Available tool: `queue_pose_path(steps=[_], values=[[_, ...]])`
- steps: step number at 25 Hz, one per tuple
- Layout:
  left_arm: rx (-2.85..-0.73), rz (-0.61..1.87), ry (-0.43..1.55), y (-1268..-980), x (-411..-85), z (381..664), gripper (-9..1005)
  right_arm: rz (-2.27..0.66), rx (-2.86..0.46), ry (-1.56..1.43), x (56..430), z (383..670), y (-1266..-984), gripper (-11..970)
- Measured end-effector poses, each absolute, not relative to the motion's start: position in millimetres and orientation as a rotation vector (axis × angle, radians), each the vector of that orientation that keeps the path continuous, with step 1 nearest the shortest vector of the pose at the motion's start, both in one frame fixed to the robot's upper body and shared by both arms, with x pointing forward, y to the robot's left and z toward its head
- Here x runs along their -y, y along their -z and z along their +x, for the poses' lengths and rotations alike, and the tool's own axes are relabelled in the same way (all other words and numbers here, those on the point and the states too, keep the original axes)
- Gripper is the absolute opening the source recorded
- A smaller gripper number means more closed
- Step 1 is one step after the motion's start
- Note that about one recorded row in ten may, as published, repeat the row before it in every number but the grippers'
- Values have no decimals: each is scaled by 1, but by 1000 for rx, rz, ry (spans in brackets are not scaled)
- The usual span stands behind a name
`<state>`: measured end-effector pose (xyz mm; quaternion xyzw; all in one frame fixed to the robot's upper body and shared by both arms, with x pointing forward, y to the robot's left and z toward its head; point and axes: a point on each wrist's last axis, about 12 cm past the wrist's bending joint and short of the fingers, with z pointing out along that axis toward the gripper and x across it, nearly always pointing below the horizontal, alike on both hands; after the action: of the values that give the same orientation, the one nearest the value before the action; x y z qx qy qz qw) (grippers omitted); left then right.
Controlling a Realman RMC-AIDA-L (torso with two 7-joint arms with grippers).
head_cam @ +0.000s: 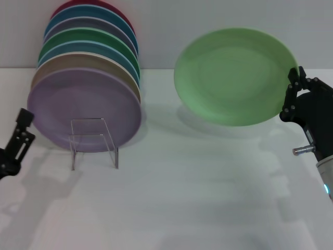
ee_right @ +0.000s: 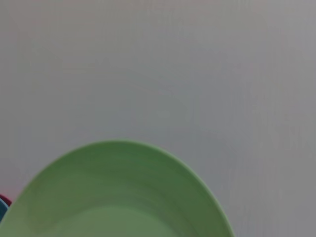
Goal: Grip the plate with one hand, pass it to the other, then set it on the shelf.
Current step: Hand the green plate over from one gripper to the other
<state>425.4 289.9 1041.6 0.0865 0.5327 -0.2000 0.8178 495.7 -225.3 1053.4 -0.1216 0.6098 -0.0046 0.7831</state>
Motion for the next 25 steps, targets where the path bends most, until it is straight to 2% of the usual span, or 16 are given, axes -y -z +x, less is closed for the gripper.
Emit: queue_pose_path(steps=[11,19,25], values=[[-1139,262,543,-1039,-270,419,796,-270,-1301,-72,207,473,-1044,18],[-1195,334,594,-1034,-253,427,796,-228,-1291,-148,178,443,-1043,18],[-1222,365,592,-1031,-248,432,796,-235,-1296,-209,162,433,-1045,19]])
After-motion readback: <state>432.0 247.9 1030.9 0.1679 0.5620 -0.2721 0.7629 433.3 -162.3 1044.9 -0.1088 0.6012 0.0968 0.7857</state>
